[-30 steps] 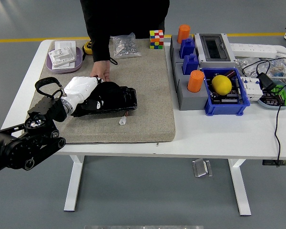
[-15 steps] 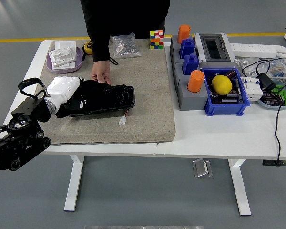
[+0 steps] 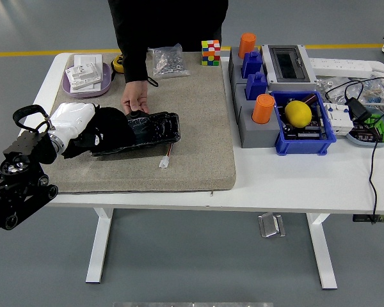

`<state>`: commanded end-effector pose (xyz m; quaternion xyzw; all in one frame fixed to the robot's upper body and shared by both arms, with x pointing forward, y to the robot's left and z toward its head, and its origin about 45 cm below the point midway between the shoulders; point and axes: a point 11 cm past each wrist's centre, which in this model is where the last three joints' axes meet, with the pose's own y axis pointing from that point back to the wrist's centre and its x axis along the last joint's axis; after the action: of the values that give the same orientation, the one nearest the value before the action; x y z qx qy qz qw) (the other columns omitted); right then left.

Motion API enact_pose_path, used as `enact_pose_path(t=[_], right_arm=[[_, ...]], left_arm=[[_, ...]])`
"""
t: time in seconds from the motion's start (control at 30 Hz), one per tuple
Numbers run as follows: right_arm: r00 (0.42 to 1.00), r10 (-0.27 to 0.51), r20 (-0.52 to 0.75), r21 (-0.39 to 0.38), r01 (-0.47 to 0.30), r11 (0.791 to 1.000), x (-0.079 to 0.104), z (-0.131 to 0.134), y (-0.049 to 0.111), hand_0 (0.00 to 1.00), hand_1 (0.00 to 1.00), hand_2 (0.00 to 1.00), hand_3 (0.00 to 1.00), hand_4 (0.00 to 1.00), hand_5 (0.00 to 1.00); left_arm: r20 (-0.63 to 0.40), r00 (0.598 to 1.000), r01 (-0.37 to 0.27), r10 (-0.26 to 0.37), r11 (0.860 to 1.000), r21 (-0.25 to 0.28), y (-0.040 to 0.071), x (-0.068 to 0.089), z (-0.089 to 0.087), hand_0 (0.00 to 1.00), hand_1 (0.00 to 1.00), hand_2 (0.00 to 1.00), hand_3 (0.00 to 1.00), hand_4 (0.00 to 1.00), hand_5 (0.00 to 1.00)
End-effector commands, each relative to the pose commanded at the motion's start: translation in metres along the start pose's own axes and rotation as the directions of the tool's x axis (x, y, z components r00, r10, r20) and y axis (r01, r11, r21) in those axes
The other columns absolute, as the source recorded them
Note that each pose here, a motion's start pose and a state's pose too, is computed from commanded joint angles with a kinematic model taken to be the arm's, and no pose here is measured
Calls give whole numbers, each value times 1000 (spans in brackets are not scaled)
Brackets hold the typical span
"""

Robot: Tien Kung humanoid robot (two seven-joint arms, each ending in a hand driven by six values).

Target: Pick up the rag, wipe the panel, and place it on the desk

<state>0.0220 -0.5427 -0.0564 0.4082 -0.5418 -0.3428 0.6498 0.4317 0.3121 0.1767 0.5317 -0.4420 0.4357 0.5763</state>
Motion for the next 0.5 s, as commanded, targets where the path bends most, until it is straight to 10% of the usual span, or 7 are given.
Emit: enact_pose_path(t=[0.5], right_arm=[[1000,0,-6,-1,0,1000,0,0,0,724,601,678,586,998,428]], left_arm=[[0,1000,0,0,1000,-23,-1,-2,12,233,175,469,374,354,2]])
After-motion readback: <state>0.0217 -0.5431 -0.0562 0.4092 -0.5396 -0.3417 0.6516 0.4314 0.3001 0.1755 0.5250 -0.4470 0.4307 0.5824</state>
